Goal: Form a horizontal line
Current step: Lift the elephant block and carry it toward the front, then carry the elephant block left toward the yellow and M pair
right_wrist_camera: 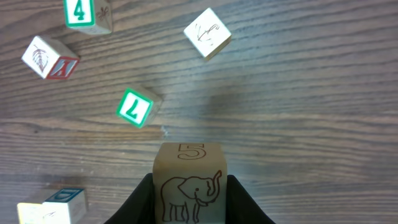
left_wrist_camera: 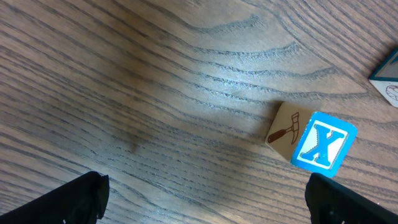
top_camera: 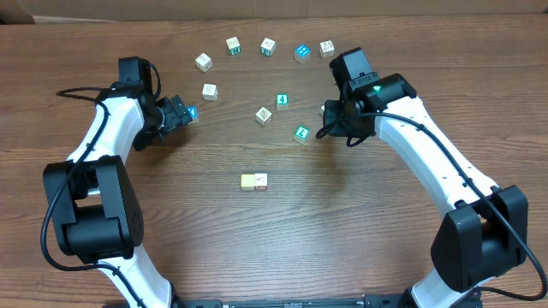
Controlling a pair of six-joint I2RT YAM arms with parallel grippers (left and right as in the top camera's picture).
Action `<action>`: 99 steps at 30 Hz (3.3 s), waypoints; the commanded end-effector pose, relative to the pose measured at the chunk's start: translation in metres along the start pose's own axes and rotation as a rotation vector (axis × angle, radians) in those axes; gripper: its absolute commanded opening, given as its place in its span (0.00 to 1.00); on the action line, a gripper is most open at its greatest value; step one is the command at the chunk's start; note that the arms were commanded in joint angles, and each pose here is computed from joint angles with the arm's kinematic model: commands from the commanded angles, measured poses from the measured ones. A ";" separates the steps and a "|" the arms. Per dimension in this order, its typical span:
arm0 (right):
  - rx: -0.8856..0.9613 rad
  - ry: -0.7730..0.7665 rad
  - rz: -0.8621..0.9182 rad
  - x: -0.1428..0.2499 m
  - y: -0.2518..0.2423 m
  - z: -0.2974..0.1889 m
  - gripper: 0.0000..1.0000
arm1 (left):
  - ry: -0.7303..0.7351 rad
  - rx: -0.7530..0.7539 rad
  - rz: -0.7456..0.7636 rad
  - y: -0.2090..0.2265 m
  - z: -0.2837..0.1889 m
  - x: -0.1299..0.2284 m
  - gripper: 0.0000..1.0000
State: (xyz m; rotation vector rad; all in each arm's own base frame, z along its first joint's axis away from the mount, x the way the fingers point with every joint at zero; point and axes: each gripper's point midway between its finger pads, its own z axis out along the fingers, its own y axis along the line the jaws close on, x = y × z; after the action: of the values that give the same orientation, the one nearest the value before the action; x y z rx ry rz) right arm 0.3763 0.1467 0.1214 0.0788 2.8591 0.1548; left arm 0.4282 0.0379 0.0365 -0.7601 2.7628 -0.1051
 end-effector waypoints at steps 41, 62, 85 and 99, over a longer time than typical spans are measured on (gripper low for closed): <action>0.010 0.074 0.059 0.045 0.015 0.028 0.25 | -0.009 -0.001 0.008 -0.004 0.001 -0.004 1.00; 0.023 0.096 0.063 0.052 0.011 0.034 0.25 | -0.009 -0.001 0.008 -0.004 0.001 -0.004 1.00; 0.018 0.085 0.092 0.067 0.004 0.065 0.25 | -0.010 -0.001 0.008 -0.004 0.001 -0.004 1.00; 0.018 0.086 0.092 0.068 0.004 0.065 0.25 | -0.010 -0.001 0.008 -0.004 0.001 -0.004 1.00</action>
State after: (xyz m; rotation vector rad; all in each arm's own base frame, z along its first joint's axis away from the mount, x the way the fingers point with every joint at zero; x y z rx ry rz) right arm 0.3306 0.1606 0.0414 0.2079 2.9466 0.1528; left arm 0.4282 0.0377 0.0365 -0.7602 2.7628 -0.1052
